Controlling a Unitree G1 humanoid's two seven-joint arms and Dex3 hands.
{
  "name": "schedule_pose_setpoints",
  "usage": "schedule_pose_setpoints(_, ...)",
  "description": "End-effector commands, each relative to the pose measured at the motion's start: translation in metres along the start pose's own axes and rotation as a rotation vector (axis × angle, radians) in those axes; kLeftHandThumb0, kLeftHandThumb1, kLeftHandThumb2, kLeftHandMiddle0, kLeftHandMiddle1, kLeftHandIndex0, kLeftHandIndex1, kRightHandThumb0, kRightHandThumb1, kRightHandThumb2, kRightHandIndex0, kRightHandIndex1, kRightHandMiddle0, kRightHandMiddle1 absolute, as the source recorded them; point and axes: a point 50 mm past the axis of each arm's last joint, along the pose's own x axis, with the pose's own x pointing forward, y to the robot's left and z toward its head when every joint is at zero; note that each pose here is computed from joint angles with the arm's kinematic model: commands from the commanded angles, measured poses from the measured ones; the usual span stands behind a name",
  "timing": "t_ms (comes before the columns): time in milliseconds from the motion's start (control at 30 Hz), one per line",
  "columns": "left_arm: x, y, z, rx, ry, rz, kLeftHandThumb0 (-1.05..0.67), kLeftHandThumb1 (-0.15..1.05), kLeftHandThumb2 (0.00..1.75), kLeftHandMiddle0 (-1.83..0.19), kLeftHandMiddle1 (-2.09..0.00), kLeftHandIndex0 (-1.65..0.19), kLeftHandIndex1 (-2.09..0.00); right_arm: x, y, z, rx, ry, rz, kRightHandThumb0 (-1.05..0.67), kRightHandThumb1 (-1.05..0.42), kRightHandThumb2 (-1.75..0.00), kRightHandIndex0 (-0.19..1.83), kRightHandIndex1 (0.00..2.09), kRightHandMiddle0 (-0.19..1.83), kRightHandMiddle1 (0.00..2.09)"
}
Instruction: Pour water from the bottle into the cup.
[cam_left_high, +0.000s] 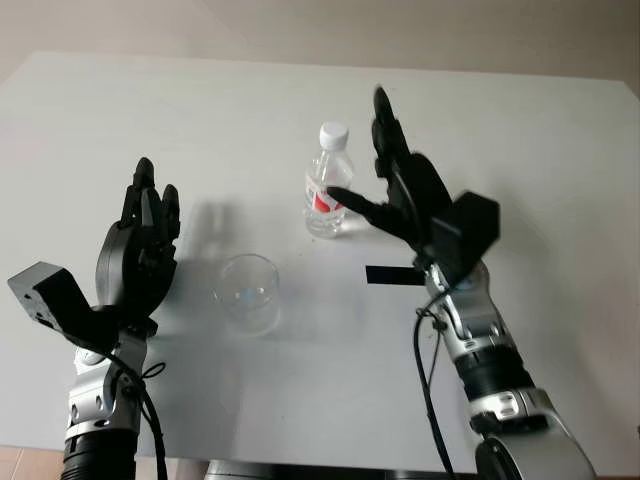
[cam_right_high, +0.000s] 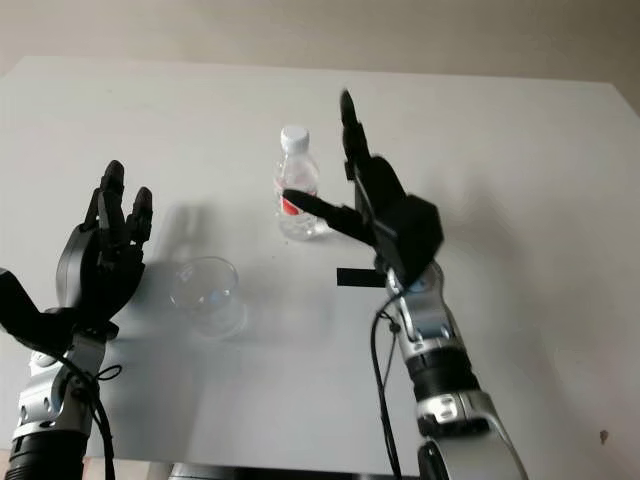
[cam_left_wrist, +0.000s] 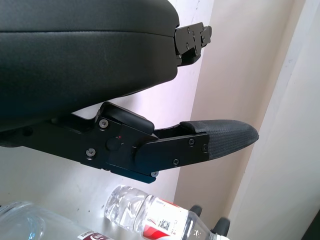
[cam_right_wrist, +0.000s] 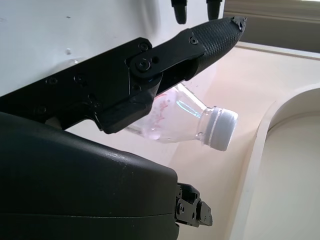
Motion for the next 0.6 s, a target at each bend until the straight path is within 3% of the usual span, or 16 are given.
schedule_pose_setpoints(0, 0.003, -0.001, 0.005, 0.014, -0.017, -0.006, -0.82, 1.05, 0.56, 0.13, -0.06, 0.16, -0.06, 0.007, 0.003, 0.002, 0.015, -0.008, 0.017, -1.00, -0.92, -0.05, -0.19, 0.00, -0.19, 0.00)
schedule_pose_setpoints(567, 0.005, 0.001, 0.005, 0.011, -0.025, -0.010, -0.82, 1.05, 0.55, 0.14, -0.05, 0.16, -0.05, 0.026, 0.028, -0.016, 0.229, 0.091, 0.013, -0.93, -0.89, -0.05, -0.19, 0.00, -0.19, 0.00)
